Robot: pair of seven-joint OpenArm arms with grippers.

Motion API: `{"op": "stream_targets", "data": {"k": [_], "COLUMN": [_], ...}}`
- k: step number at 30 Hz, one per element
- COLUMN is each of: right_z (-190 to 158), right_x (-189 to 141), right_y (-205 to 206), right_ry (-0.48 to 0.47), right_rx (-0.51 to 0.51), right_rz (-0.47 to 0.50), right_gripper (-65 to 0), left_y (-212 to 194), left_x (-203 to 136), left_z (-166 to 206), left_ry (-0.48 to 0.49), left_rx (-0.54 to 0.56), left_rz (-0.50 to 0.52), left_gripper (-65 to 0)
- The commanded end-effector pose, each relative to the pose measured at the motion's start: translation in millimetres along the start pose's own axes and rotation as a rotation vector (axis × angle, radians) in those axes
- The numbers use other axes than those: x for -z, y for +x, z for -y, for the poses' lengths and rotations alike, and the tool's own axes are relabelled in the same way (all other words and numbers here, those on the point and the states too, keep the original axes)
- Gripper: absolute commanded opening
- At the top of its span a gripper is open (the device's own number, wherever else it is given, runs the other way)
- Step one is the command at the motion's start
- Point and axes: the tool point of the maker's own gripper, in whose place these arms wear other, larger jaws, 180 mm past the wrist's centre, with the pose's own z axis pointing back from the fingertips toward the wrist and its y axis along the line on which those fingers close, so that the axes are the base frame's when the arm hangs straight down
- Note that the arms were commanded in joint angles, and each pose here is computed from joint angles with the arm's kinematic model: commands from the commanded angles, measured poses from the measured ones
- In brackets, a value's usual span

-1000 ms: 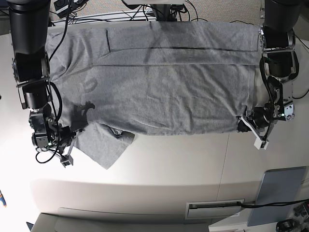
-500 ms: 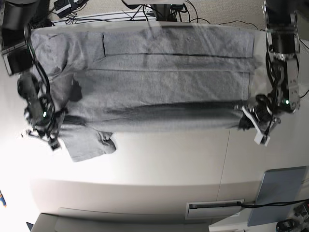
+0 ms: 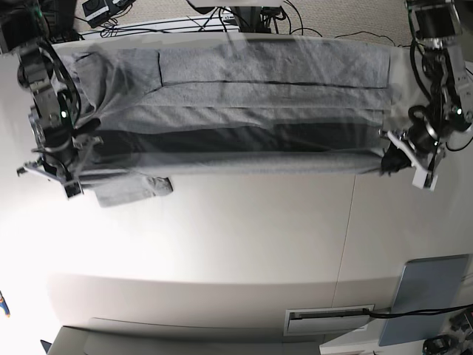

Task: Fold the T-shirt properly
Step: 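Fold the hem up over the shirt toward the collar with both grippers, then release the hem and lift both grippers off the folded strip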

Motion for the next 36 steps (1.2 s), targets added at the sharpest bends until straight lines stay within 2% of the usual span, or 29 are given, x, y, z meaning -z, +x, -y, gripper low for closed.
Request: {"op": "stream_targets", "data": {"k": [1, 14, 21, 36], "right_z": [15, -4, -22, -27], "right_x": [-7, -51, -73, -115], "right_y": [5, -47, -71, -95], "right_ry": [-0.04, 0.007, 0.03, -0.011], "right_rx": [-0.004, -0.009, -0.067, -0.158], "right_rz": [0.031, -0.048, -0.097, -0.168], "right_gripper": [-65.0, -65.0, -65.0, -65.0], "left_y": [10, -45, -69, -79], "left_x": [-10, -33, -40, -43], "left_z": [-6, 7, 10, 11], "left_ry": [0.018, 0.014, 0.011, 0.01], "left_rx": [0.019, 0.016, 0.001, -0.005], "left_rz": [0.033, -0.076, -0.131, -0.155], "left_gripper": [-65.0, -65.0, -65.0, -65.0]}}
